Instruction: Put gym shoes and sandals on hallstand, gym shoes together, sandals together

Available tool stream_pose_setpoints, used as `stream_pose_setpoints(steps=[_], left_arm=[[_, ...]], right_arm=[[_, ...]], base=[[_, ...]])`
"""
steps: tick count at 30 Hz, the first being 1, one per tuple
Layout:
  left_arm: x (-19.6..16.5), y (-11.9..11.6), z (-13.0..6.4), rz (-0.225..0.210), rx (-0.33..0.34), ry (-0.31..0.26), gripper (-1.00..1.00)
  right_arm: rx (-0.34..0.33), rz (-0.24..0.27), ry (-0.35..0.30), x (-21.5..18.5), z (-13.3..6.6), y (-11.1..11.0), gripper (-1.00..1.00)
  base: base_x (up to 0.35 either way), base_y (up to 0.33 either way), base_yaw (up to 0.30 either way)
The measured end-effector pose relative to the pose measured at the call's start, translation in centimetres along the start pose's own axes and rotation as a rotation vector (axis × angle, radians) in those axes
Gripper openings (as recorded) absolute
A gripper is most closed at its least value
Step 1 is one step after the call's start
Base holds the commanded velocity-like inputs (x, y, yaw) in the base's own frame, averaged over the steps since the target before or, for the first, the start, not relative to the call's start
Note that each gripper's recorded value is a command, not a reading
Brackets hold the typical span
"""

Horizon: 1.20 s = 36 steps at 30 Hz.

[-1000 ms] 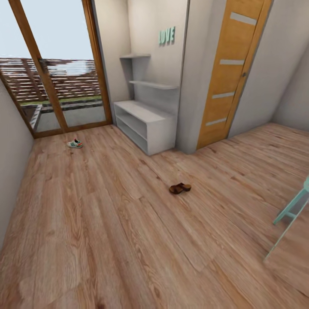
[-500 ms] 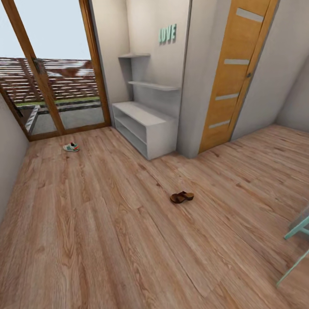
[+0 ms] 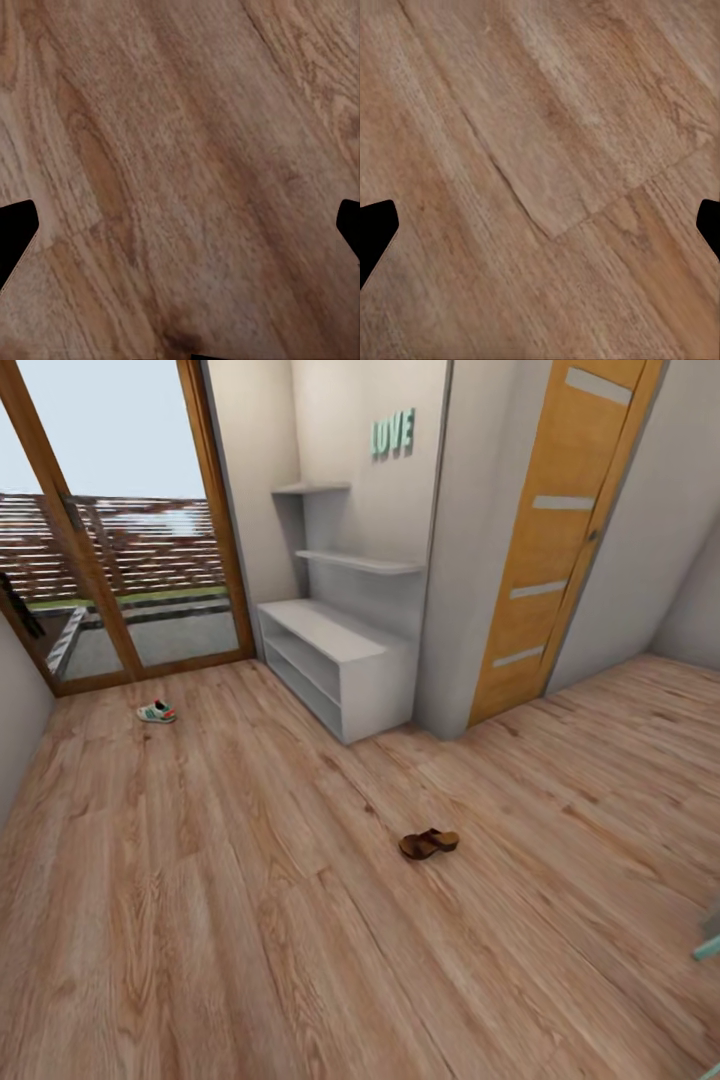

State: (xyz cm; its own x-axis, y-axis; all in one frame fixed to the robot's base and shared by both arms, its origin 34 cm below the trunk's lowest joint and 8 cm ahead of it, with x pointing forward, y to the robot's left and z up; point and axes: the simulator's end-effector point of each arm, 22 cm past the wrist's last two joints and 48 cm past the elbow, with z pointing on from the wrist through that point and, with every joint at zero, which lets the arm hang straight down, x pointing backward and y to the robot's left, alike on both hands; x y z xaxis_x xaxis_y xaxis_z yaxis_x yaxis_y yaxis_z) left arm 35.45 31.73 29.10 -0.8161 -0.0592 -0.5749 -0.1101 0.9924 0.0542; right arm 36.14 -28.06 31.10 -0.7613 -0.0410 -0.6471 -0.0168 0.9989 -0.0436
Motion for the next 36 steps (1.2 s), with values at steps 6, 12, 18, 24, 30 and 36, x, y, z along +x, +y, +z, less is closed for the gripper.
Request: stream_pose_setpoints(steps=[6,12,18,24,30,36], left_arm=[[0.00,0.00,0.00,0.000,0.000,0.000,1.00],[0.00,0.00,0.00,0.000,0.000,0.000,1.00],[-0.02,0.00,0.01,0.000,0.000,0.000,1.00],[-0.02,-0.02,0.02,0.001,0.001,0.000,1.00],[0.02,-0.02,0.01,0.002,0.001,0.001,1.00],[0.01,-0.02,0.04,0.002,0.001,0.002,1.00]], right_arm=[[0.000,0.000,0.000,-0.02,0.00,-0.01,1.00],[0.001,0.001,0.000,-0.02,0.00,-0.03,1.00],[0.003,0.001,0.000,-0.02,0.00,-0.10,1.00],[0.004,0.001,-0.002,-0.07,0.01,-0.12,1.00],[0.004,0.001,-0.002,-0.08,0.02,-0.12,1.00],[0.005,0.001,0.000,-0.01,0.02,-0.14,1.00]], base=[[0.336,0.000,0.000],[0.336,0.000,0.000],[0.336,0.000,0.000],[0.336,0.000,-0.064],[0.288,0.000,-0.215],[0.049,0.000,-0.255]])
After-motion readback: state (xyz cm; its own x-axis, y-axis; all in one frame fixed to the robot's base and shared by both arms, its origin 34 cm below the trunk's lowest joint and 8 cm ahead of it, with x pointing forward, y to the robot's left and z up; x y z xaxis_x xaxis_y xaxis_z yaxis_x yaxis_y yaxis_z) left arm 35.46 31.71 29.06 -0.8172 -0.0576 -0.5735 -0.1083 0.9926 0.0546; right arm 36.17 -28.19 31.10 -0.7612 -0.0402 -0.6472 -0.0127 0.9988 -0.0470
